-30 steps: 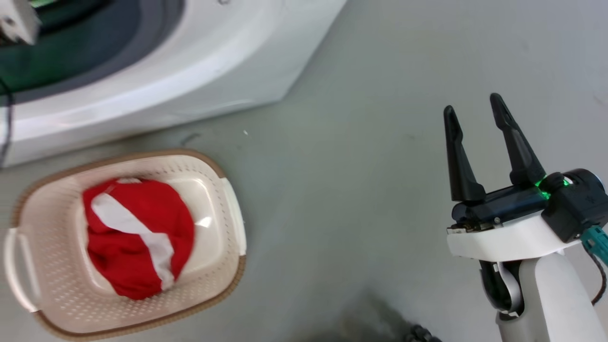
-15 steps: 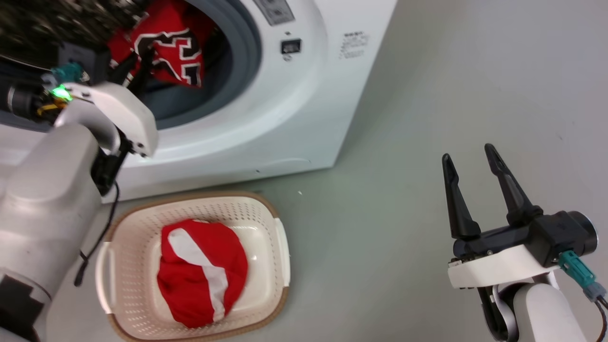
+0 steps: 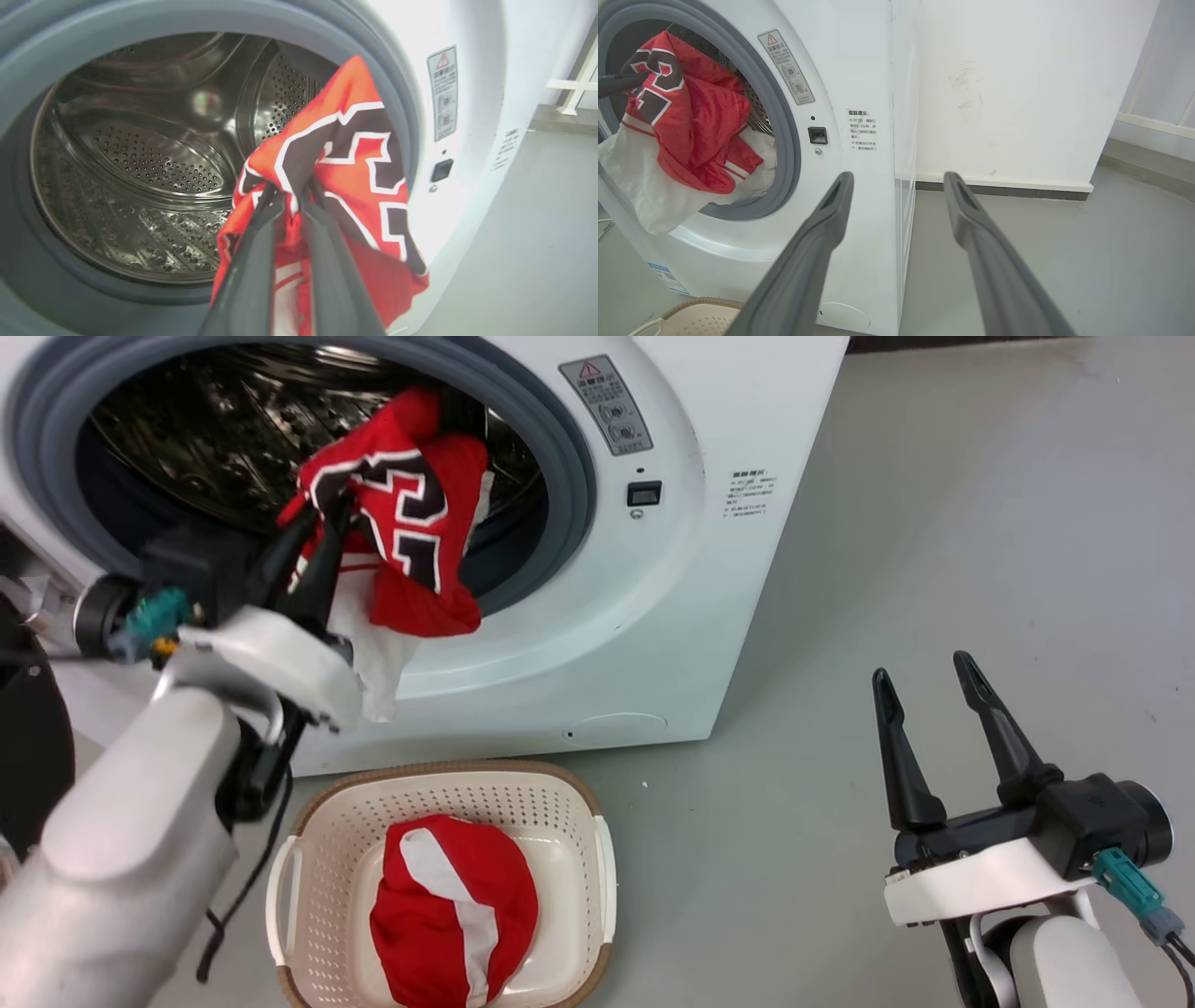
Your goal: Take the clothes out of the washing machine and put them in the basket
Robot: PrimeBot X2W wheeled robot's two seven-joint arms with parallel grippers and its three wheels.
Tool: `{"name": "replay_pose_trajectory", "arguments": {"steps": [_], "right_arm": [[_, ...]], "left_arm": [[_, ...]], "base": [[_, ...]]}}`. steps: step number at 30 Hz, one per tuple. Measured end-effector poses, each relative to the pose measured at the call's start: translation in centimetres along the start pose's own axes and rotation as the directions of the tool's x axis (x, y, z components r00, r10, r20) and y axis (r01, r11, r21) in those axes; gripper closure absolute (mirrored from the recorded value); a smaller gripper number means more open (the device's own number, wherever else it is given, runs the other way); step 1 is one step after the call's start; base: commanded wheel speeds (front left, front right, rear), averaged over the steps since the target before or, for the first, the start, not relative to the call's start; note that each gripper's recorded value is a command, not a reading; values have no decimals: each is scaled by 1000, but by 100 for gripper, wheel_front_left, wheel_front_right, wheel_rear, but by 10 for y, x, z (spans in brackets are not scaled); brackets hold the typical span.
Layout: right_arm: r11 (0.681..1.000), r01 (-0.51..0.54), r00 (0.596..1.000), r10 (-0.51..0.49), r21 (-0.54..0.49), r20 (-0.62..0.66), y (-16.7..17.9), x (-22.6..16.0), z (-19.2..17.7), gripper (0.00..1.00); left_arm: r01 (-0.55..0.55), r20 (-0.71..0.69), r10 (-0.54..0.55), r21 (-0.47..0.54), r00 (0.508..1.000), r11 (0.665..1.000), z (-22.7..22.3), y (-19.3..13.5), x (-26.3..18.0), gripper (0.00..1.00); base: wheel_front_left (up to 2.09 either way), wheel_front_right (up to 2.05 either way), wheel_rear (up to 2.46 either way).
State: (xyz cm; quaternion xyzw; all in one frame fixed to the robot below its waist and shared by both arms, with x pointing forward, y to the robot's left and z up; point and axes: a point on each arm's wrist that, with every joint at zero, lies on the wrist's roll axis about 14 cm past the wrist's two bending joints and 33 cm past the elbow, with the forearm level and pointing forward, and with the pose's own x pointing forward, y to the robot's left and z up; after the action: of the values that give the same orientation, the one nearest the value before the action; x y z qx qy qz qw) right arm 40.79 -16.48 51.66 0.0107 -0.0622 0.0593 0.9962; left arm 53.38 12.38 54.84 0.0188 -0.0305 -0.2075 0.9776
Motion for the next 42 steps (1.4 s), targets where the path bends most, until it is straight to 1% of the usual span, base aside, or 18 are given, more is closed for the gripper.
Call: {"name": "replay_pose_trajectory", "arguments": {"steps": [6, 8, 11, 13, 15, 17, 19, 21, 27, 28, 32, 37, 42], "right_arm": [[1000, -10, 1000, 10, 5, 3, 4, -3, 2, 0], [1000, -11, 1000, 11, 5, 2, 5, -3, 1, 0], [1000, -14, 1000, 14, 4, 2, 5, -2, 1, 0], [1000, -15, 1000, 15, 2, -3, 6, -1, -1, 0], [1000, -18, 1000, 18, 2, -8, 6, -1, -3, 0], [1000, -21, 1000, 21, 4, -14, 8, 0, -5, 0], [1000, -24, 999, 24, 5, -22, 9, 0, -8, 0], [1000, -28, 999, 28, 6, -33, 10, 1, -13, 0], [999, -26, 998, 25, -21, -63, 5, 9, -26, 0], [999, -18, 997, 15, -30, -80, 1, 12, -33, 0], [999, -5, 995, 0, -48, -100, -7, 20, -45, 0], [998, 10, 991, -19, -61, -133, -17, 31, -65, 0], [997, 32, 984, -45, -76, -170, -29, 38, -86, 0]], "left_arm": [[2, 37, -3, 9, 999, 1000, 6, -13, -31, 100], [1, 47, -2, 35, 999, 999, 8, -17, -41, 100], [-1, 44, 0, 10, 999, 1000, 4, -27, -55, 100], [6, 22, -6, 4, 1000, 1000, -4, -35, -64, 100], [6, -15, -7, -30, 1000, 1000, -14, -40, -72, 100], [12, -80, -19, -92, 997, 996, -33, -50, -81, 100], [25, -151, -42, -112, 988, 993, -56, -58, -90, 100], [22, -222, -51, -132, 974, 991, -79, -59, -96, 100], [-17, -421, -52, -158, 905, 987, -156, -54, -112, 100], [-19, -472, -61, -163, 879, 986, -178, -52, -112, 100], [-18, -551, -87, -182, 830, 983, -216, -51, -105, 100], [-3, -651, -113, -174, 751, 985, -267, -47, -103, 100], [-21, -738, -117, -175, 664, 984, -315, -45, -109, 100]], "base": [[0, 0, 0], [0, 0, 0], [0, 0, 0], [0, 0, 0], [0, 0, 0], [0, 0, 0], [0, 0, 0], [0, 0, 0], [0, 0, 0], [0, 0, 0], [0, 0, 0], [0, 0, 0], [0, 0, 0]]}}
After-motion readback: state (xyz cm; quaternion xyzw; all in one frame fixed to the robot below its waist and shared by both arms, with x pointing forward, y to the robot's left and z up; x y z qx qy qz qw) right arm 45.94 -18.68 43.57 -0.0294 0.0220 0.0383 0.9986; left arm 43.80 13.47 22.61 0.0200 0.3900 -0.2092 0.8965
